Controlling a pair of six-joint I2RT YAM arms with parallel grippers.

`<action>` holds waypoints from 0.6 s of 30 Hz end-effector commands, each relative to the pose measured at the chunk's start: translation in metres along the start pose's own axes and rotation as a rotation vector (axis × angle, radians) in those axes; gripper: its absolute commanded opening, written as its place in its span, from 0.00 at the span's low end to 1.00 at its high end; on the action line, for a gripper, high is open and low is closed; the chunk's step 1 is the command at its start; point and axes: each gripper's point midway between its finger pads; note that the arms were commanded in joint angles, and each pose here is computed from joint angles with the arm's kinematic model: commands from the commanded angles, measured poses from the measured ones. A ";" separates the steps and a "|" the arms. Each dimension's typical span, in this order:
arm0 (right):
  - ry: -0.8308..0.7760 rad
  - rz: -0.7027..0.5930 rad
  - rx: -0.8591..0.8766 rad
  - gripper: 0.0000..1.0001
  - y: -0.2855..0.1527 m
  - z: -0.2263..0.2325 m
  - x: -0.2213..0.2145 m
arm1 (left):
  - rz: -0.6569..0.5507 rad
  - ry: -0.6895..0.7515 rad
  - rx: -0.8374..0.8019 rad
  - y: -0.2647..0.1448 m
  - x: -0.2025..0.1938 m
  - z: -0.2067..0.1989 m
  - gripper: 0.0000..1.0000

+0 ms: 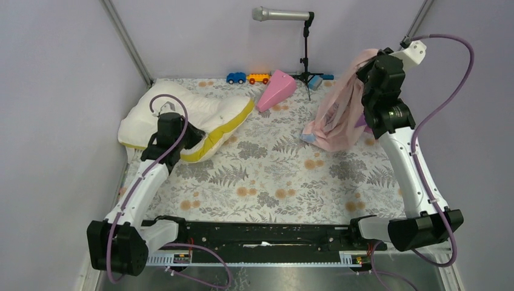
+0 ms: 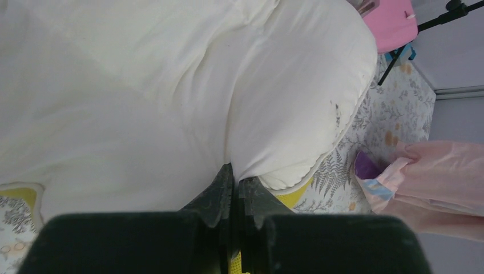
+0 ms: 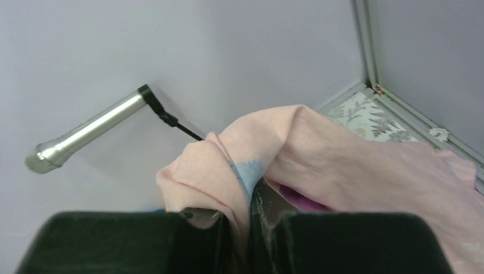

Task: Remove the pillowcase from the pillow

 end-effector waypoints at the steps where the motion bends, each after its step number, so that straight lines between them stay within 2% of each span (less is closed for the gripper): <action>1: -0.001 0.001 0.149 0.10 0.002 0.036 0.016 | -0.124 -0.043 -0.155 0.003 0.051 -0.054 0.00; 2: -0.020 0.029 0.185 0.14 0.004 0.043 0.007 | -0.120 -0.052 -0.164 0.007 0.053 -0.059 0.00; 3: -0.041 0.070 0.220 0.26 0.008 0.049 -0.007 | -0.119 -0.058 -0.181 0.011 0.057 -0.067 0.00; 4: -0.053 0.113 0.256 0.47 0.010 0.055 -0.020 | -0.116 -0.067 -0.198 0.015 0.061 -0.074 0.00; 5: -0.076 0.167 0.304 0.73 0.012 0.062 -0.039 | -0.114 -0.076 -0.212 0.020 0.064 -0.080 0.00; 6: -0.102 0.221 0.360 0.91 0.011 0.069 -0.056 | -0.113 -0.086 -0.223 0.026 0.067 -0.087 0.00; 7: -0.123 0.276 0.412 0.98 0.009 0.074 -0.073 | -0.121 -0.098 -0.234 0.031 0.073 -0.094 0.00; 11: -0.127 0.374 0.418 1.00 0.006 0.065 -0.110 | -0.137 -0.083 -0.240 0.065 0.077 -0.119 0.00; 18: -0.151 0.385 0.398 1.00 -0.006 0.049 -0.118 | -0.095 0.033 -0.345 0.103 0.095 -0.196 0.00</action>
Point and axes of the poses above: each gripper's point midway between its finger pads, its own y axis out along the fingers, its own z axis along the line the jaws close on, x = y × z, and after that the axes turned 3 degrees about -y, right-handed
